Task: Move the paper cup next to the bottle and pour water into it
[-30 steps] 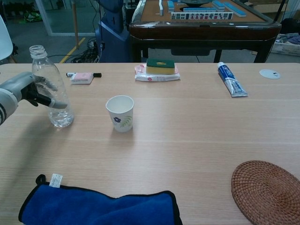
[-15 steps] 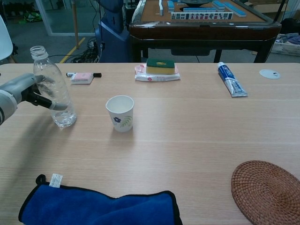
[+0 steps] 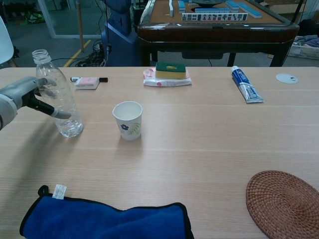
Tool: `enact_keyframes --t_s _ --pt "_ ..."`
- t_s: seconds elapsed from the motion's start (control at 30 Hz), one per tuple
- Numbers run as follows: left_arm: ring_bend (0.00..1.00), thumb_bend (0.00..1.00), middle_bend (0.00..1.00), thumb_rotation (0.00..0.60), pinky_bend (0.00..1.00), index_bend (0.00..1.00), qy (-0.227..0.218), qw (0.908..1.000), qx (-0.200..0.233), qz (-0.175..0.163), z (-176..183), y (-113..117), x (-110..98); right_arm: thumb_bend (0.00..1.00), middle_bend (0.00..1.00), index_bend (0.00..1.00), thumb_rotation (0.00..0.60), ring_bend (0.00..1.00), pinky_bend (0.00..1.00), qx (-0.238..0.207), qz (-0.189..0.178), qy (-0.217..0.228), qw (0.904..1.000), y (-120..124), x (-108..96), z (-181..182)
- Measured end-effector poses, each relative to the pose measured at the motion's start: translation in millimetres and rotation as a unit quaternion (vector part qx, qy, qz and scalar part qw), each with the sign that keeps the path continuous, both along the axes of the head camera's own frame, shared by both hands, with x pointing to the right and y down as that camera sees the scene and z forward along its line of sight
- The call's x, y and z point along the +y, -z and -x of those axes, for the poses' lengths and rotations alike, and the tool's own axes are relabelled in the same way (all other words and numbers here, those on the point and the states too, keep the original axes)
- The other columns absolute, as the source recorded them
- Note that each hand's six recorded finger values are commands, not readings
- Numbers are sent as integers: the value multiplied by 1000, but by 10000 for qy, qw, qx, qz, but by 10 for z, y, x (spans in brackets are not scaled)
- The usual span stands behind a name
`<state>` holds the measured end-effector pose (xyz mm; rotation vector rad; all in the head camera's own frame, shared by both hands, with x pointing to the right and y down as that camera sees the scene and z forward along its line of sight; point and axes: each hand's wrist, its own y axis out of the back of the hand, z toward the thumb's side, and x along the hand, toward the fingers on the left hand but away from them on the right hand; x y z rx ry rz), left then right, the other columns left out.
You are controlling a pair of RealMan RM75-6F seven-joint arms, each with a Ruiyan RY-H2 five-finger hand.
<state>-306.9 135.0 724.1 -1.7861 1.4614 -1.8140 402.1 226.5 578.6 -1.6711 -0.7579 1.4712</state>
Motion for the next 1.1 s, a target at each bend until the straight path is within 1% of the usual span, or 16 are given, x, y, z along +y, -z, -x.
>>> enact_keyframes --t_s 0.27,0.43,0.87,1.1 --pt "78 32 177 600 231 59 8 10000 -15 32 20 4 12 191 103 393 600 0 82 4 10 -6 10000 -2 0 -3" --pt "64 13 161 600 225 46 -22 10000 -8 39 9 16 15 191 103 393 600 0 82 2 6 -2 10000 0 0 1" --pt "31 0 121 600 202 1 -185 9997 -77 118 -13 77 48 192 103 393 600 0 82 8 27 14 10000 -9 10 9" --pt "12 0 98 600 194 0 -259 9995 -87 171 -10 111 94 191 103 393 600 0 82 6 23 20 10000 -4 10 11"
